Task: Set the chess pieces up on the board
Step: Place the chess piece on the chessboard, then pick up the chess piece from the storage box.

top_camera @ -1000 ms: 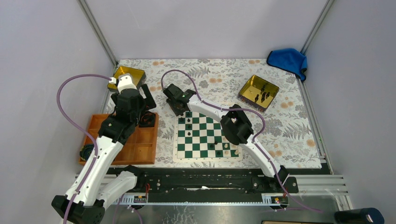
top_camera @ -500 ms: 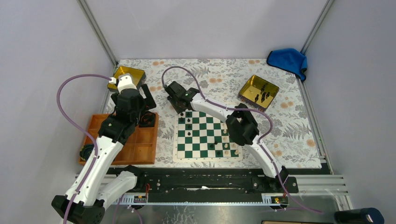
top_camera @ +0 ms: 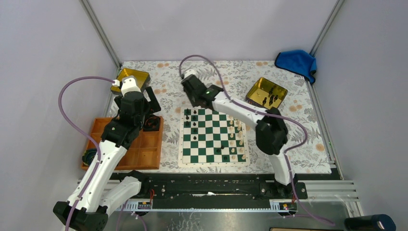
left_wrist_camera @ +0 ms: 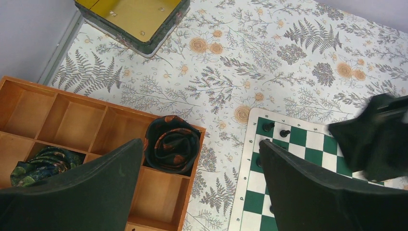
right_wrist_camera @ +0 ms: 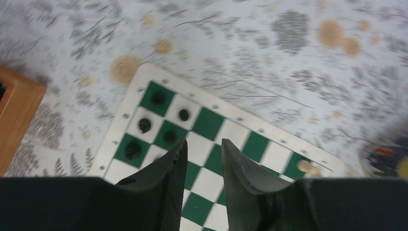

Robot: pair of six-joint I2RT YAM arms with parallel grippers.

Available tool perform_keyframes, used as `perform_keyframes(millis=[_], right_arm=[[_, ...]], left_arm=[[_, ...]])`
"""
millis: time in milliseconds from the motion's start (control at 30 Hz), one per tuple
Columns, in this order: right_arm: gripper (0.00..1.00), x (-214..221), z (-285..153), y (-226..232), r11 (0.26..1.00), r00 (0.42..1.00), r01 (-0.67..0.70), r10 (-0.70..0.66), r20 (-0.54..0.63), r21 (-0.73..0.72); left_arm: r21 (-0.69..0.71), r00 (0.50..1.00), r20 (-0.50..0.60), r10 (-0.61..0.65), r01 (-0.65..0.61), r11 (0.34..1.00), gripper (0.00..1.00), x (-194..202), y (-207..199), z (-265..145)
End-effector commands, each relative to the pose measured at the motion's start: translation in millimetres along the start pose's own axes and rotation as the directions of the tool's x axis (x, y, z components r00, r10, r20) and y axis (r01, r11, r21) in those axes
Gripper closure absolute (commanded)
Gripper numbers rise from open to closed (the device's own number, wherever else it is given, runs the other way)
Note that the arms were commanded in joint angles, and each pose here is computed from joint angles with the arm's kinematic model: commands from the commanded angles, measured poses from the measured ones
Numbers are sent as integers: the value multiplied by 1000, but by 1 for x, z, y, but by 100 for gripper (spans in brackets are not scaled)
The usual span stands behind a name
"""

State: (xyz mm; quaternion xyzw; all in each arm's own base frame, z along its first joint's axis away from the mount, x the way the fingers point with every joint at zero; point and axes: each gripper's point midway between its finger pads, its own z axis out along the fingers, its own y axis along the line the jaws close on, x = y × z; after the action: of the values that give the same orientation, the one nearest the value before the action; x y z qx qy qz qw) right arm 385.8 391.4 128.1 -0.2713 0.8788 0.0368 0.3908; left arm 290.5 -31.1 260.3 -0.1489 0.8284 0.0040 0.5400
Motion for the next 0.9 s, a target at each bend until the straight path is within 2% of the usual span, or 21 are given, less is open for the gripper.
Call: perform_keyframes(millis=[0,133,367,600,867], right_arm=[[61,-49,-47,-110,947,963,-242,208,170,211],[61,-21,-51,-203,839,920,-392,360,156,376],[61,43,-54,-289,690,837,-519,529,139,505],[61,101,-42,-332,586,751,-580,653,94,565],[61,139,-32,-353,538,717,-566,695,52,625]], left_arm=[[11,999,42,-18,17,1000,1,-15,-4,-2],[18,1000,23,-21,20,1000,1,-10,-8,2],[26,1000,5,-16,16,1000,1,-7,-15,13],[38,1000,-14,-6,7,999,1,-3,-24,26],[52,999,-38,7,-5,999,1,1,-34,39]])
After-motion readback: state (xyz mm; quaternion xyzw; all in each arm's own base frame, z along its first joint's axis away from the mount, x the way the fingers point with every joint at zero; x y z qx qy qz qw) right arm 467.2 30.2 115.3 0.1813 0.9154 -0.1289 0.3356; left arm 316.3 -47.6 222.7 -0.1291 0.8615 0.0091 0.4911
